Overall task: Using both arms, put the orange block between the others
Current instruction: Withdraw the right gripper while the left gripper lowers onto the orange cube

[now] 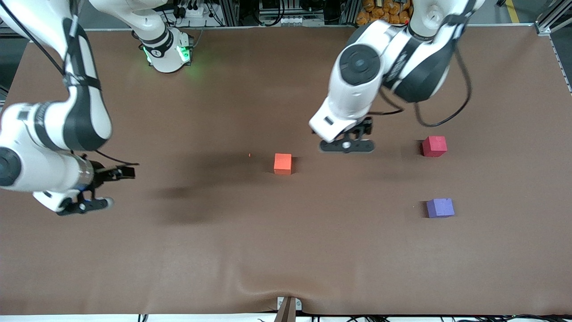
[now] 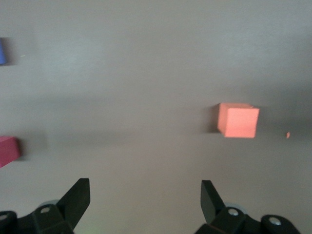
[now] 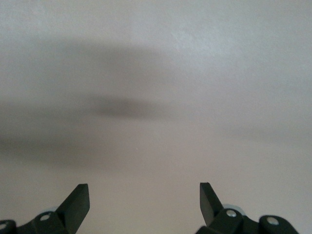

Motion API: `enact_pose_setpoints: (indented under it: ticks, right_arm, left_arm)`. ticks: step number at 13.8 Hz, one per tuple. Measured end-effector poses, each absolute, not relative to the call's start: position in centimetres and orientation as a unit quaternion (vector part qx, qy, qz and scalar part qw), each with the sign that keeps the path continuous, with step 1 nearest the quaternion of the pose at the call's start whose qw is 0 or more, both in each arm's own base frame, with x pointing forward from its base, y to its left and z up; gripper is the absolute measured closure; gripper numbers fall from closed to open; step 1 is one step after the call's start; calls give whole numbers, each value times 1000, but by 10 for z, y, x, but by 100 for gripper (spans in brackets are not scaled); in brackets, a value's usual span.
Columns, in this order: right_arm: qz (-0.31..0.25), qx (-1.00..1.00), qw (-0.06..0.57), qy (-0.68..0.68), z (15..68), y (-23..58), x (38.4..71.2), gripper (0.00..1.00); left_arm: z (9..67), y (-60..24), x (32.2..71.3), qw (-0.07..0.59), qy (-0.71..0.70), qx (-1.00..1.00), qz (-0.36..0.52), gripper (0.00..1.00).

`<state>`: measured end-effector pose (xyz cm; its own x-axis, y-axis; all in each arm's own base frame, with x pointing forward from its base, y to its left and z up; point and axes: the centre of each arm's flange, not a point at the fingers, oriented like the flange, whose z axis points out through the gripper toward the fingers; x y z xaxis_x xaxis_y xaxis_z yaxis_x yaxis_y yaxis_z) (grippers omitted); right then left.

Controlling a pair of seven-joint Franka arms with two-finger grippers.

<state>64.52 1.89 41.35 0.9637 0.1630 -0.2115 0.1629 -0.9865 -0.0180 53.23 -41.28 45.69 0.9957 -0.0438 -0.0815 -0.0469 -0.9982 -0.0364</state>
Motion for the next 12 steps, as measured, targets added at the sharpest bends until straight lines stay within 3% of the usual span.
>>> enact_pose_setpoints:
  ticks: [4, 12]
  right_arm:
    - [95, -991, -5, -89, 459, -16, 624, 0]
    - [46, -998, 3, -51, 556, -92, 584, 0]
  left_arm:
    - [401, -446, 547, 4, -3, -1000, 28, 0]
    - [320, -508, 529, -24, 24, -999, 7, 0]
